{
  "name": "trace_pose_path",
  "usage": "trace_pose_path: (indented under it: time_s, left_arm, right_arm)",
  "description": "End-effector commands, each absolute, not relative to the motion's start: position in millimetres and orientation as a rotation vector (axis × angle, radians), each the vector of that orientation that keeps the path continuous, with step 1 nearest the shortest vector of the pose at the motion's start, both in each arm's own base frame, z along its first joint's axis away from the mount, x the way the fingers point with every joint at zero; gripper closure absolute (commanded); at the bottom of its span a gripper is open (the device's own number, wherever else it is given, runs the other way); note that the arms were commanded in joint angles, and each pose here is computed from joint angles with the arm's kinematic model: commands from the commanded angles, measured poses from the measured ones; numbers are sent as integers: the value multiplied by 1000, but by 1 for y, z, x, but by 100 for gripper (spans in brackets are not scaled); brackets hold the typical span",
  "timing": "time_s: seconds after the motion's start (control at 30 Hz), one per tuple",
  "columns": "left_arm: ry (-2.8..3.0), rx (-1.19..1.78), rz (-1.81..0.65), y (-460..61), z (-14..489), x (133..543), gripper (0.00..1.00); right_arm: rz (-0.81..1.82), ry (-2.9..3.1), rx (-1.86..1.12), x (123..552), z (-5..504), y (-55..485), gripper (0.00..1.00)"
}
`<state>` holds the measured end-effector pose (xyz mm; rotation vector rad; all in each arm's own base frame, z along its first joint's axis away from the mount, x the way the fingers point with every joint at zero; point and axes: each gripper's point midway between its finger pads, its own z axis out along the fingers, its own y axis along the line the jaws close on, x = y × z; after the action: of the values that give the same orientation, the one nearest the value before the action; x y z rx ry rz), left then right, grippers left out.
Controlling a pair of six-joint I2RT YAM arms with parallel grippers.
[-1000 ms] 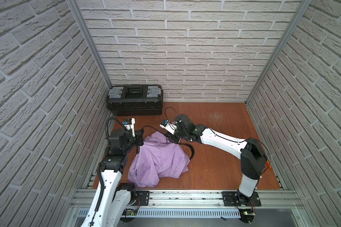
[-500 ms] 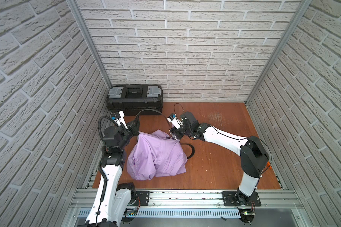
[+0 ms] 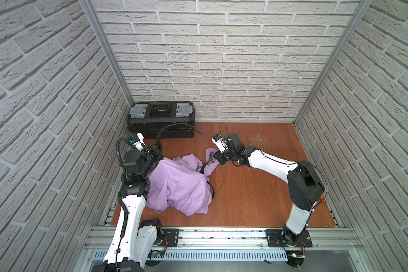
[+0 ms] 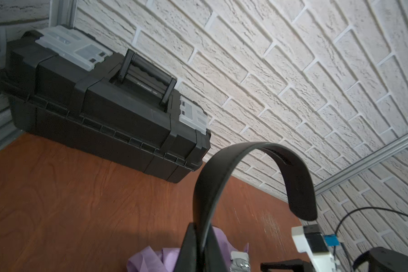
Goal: Remove the belt from the trousers
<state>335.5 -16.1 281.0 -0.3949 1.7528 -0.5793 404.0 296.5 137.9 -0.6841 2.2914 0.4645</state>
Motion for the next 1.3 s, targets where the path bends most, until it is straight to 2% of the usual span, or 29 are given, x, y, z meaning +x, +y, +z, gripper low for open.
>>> trace_pose_path:
  time_s: [0.0,0.17,0.3,0.4,0.7,0.93,1.0,1.03,1.1,1.13,1.17,1.27]
  left_arm:
    - [1773,-459,-506,-8,271,343,100]
    - [1897,-585,-400,2,232,349,100]
    - [1998,-701,-312,16,195,347,100]
    - [2102,-739,-254,19,166,342,100]
    - [2286,-778,-282,9,108,337,96]
    - [2303,-759,-332,1,103,340,96]
    - [2307,-747,-334,1,104,339,95]
    - [2308,-738,-337,0,104,340,94]
    - [2297,-704,-358,-3,107,342,92]
    - [2293,-690,-369,-5,107,342,91]
    - [2289,-685,-374,-6,108,342,90]
    - [2274,-680,-387,-7,110,341,86]
  right_arm:
    - [584,2114,-520,411,218,300,52]
    - [654,2097,-486,377,217,307,43]
    - [691,2170,-616,343,186,340,41]
    - [624,2273,-757,329,153,359,39]
    - [375,2441,-956,332,82,352,37]
    - [360,2477,-1086,340,39,370,36]
    - [357,2454,-1138,345,39,377,43]
    - [319,2440,-1145,350,42,376,53]
    - [155,2379,-1127,371,61,365,84]
    - [64,2339,-1111,381,74,358,93]
    - [-35,2282,-1101,393,92,349,96]
    - [-268,2075,-1039,419,157,322,97]
